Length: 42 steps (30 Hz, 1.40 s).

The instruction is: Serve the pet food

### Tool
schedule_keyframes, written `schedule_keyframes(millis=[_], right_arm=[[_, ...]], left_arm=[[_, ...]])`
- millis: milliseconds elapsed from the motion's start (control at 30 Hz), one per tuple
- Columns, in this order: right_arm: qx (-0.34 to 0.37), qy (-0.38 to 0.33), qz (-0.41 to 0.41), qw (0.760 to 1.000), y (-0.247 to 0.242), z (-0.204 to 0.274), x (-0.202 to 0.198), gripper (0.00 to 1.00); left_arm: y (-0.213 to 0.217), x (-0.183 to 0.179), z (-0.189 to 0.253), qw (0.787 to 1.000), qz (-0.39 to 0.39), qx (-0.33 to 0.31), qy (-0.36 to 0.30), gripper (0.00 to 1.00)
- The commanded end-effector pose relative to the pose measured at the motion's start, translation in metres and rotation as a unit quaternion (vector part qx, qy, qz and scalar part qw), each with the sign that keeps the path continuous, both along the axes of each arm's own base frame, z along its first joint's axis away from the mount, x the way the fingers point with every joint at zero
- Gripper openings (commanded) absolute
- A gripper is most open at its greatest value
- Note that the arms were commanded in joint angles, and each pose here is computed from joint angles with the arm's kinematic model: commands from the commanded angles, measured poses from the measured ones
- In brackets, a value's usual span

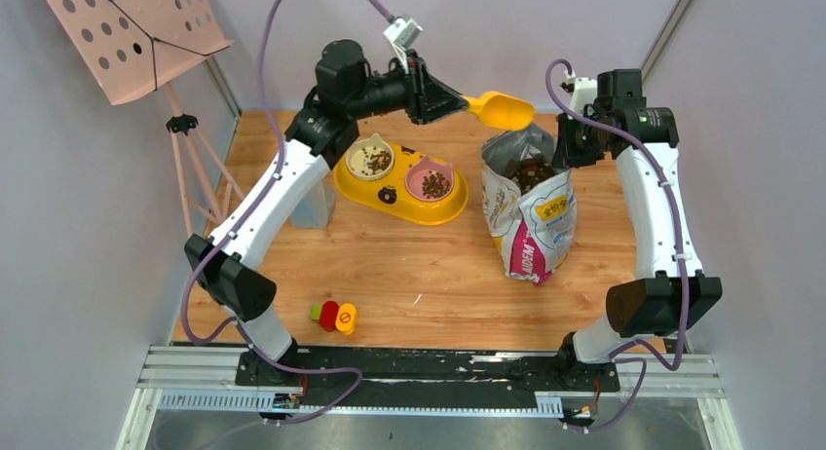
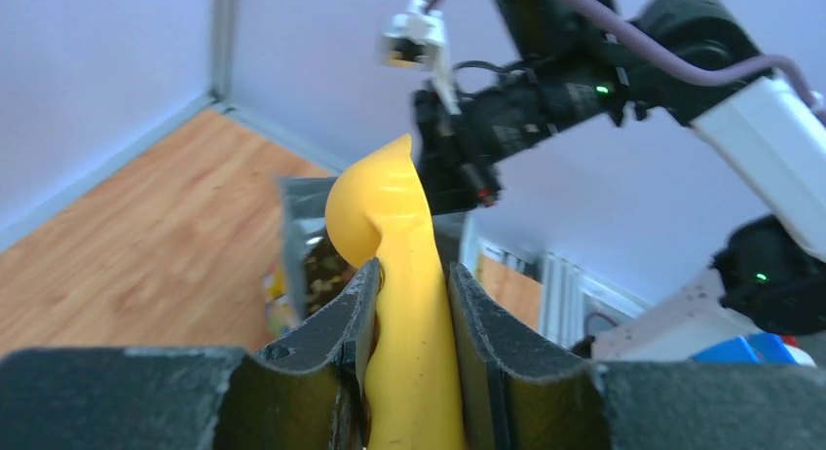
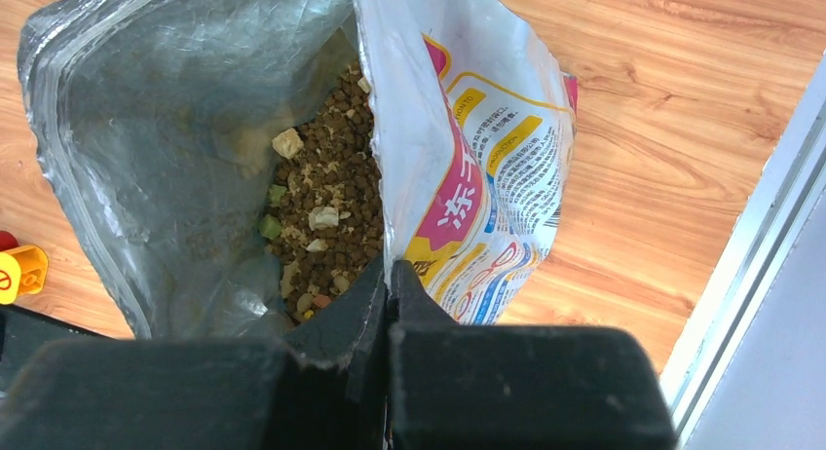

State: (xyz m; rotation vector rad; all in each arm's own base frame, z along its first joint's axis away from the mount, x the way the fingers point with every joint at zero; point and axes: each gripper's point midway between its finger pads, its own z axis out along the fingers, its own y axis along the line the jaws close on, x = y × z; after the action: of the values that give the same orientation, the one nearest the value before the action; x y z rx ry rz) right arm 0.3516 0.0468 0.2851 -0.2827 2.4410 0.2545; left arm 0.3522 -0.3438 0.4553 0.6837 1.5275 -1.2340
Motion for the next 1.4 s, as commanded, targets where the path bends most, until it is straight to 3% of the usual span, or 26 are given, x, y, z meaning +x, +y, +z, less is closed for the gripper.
schedule_keyframes(millis=[0,167,367,633,833,967,1133,1267,1367], right_arm=[[0.04,-0.12,0.013,0.992,0.014,0.061,0.029,0.0],[0.047,-0.131,0.018,0.99,0.017,0.07,0.03,0.0],[0.051,-0.138,0.025,0.989,0.021,0.074,0.03,0.0],[0.046,-0.137,0.059,0.988,0.042,0.072,0.023,0.0],[0.055,-0.127,0.064,0.988,0.05,0.066,0.02,0.0],[0.061,-0.111,0.059,0.99,0.051,0.056,0.018,0.0],[0.067,-0.097,0.054,0.992,0.052,0.048,0.015,0.0],[0.056,-0.097,0.052,0.992,0.048,0.045,0.014,0.0],[0.048,-0.097,0.049,0.993,0.045,0.043,0.012,0.0]], left_arm=[[-0.039,-0.025,0.004,0.998,-0.06,-0.001,-0.004,0.0],[-0.067,-0.02,-0.046,0.996,-0.055,0.055,0.037,0.0],[-0.089,-0.018,-0.093,0.989,-0.034,0.14,0.03,0.0],[-0.097,0.01,-0.149,0.963,0.097,0.25,0.033,0.0],[-0.117,0.006,-0.197,0.951,0.1,0.285,0.073,0.0],[-0.13,-0.017,-0.243,0.939,0.067,0.317,0.114,0.0],[-0.147,-0.05,-0.266,0.937,-0.001,0.293,0.191,0.0],[-0.152,-0.058,-0.233,0.949,-0.058,0.224,0.214,0.0],[-0.147,-0.043,-0.196,0.957,-0.082,0.149,0.233,0.0]])
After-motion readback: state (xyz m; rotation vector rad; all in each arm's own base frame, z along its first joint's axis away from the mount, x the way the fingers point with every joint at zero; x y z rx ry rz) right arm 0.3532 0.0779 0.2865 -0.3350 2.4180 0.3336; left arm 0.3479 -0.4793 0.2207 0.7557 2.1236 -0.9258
